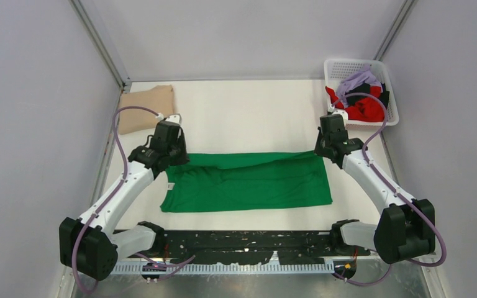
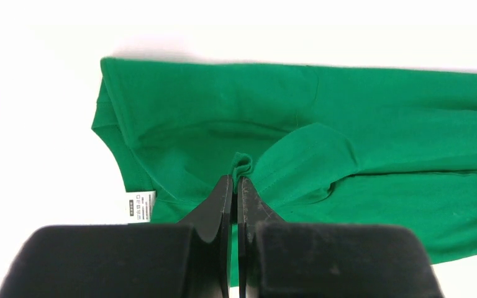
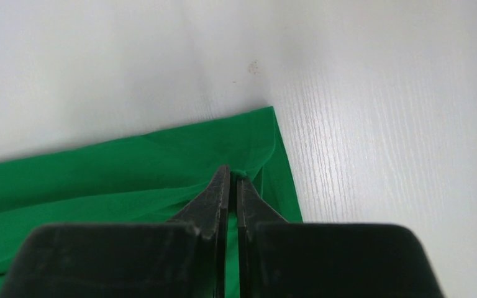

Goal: Fold and stack the t-shirts
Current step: Fold the other side of the tshirt into a rectangle

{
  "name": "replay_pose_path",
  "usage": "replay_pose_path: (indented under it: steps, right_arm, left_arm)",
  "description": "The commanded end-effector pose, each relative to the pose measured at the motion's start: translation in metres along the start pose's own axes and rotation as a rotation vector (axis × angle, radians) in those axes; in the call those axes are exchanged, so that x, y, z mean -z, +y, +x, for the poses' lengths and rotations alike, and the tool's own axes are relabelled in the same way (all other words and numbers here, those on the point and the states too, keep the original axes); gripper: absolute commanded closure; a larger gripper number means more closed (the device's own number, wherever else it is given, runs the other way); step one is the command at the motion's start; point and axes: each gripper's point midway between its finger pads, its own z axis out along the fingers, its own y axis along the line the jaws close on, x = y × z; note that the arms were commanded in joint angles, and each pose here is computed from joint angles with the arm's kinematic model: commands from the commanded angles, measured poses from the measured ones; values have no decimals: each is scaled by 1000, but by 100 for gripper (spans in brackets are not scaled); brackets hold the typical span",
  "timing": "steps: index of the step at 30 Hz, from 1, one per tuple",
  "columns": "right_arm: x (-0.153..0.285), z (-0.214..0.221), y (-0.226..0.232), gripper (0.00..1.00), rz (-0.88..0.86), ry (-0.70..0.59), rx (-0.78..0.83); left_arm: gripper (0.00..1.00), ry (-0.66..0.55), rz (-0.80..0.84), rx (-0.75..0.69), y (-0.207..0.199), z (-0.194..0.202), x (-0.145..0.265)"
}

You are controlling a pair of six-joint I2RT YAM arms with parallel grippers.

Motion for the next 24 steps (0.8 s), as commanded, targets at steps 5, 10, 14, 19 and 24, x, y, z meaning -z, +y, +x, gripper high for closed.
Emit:
replay_pose_path:
  steps: [5, 10, 14, 19, 24]
  right_arm:
    - [10, -36, 4, 95, 1, -74, 5]
    - [7, -16, 0, 95, 9, -25, 13]
    - [5, 9, -11, 93, 41, 23, 23]
    - [-2, 44, -20, 74, 66, 82, -12]
    - [17, 30, -26, 14, 50, -55, -98]
  left_arm:
    - [100, -43, -16, -15, 0, -17, 4]
    - [100, 18, -2, -1, 3, 11, 1]
    - [100, 107, 41, 53, 1, 55, -2]
    - [67, 237, 48, 86, 7, 117, -10]
    - [28, 259, 145, 114, -7, 127, 10]
